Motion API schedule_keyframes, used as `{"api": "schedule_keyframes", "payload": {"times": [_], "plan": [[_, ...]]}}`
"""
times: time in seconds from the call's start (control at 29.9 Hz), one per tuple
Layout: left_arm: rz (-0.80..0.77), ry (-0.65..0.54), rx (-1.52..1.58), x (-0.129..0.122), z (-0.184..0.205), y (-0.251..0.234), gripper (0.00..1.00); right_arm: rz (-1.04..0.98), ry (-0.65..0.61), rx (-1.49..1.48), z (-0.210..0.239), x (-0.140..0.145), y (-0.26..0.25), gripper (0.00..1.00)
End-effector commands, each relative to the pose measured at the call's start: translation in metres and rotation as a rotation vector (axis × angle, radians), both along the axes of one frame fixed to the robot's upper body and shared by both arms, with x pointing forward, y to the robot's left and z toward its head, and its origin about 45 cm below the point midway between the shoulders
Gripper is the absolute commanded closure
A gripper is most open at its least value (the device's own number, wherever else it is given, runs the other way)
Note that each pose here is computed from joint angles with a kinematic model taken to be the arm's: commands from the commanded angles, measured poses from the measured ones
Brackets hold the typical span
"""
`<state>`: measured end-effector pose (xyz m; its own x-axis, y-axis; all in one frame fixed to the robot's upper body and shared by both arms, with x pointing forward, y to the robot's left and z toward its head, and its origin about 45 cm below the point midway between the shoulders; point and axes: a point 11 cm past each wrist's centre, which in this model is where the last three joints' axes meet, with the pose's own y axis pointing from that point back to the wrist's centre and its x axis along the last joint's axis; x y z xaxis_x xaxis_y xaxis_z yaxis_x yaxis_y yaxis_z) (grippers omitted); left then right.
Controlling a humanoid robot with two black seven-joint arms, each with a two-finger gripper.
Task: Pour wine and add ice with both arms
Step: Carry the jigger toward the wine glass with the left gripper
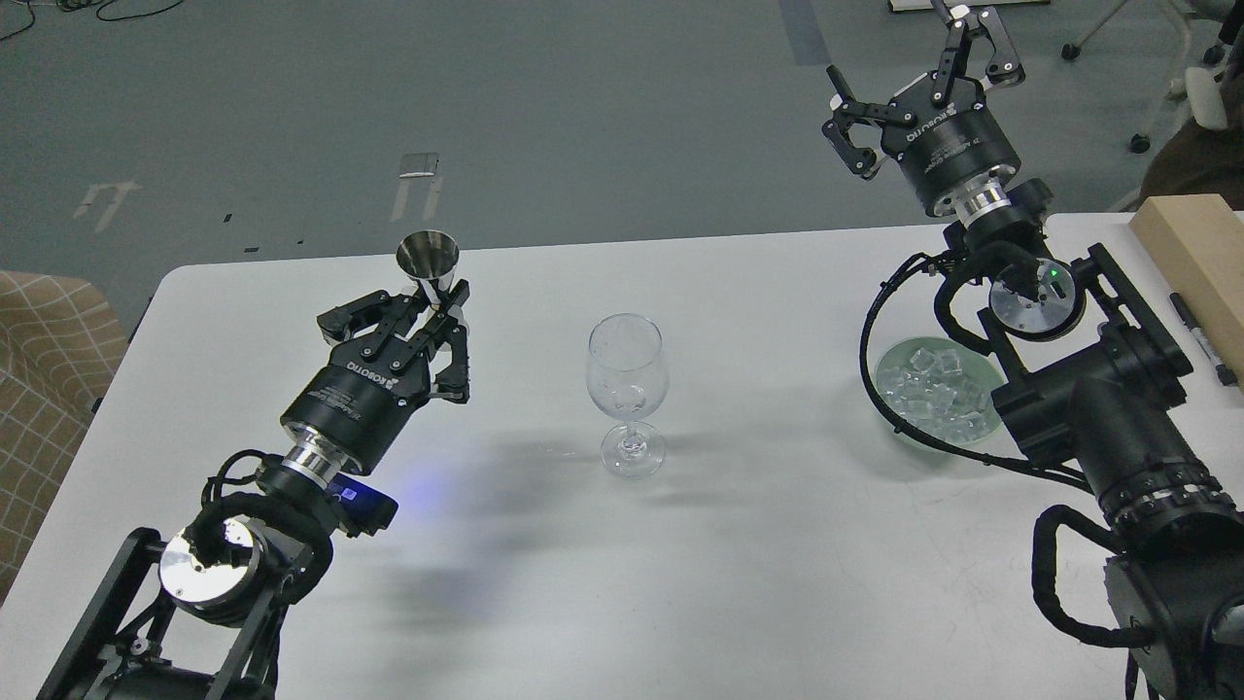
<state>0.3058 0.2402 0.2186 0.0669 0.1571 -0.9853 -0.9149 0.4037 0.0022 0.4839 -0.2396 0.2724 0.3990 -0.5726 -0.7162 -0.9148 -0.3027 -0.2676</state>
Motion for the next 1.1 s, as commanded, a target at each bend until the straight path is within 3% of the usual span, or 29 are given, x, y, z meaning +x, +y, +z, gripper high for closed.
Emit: {"api": "schedule_keyframes", "payload": {"times": [0.0, 1.07], "plan": [[-0.005, -0.003, -0.001, 0.000, 0.002, -0.002, 0.79, 0.000, 0.000, 0.000, 0.000, 0.000, 0.000, 0.00], [-0.101, -0.010, 0.038, 0.006, 0.010, -0.034, 0.79, -0.001, -0.008, 0.002, 0.004, 0.001, 0.000, 0.00]]}}
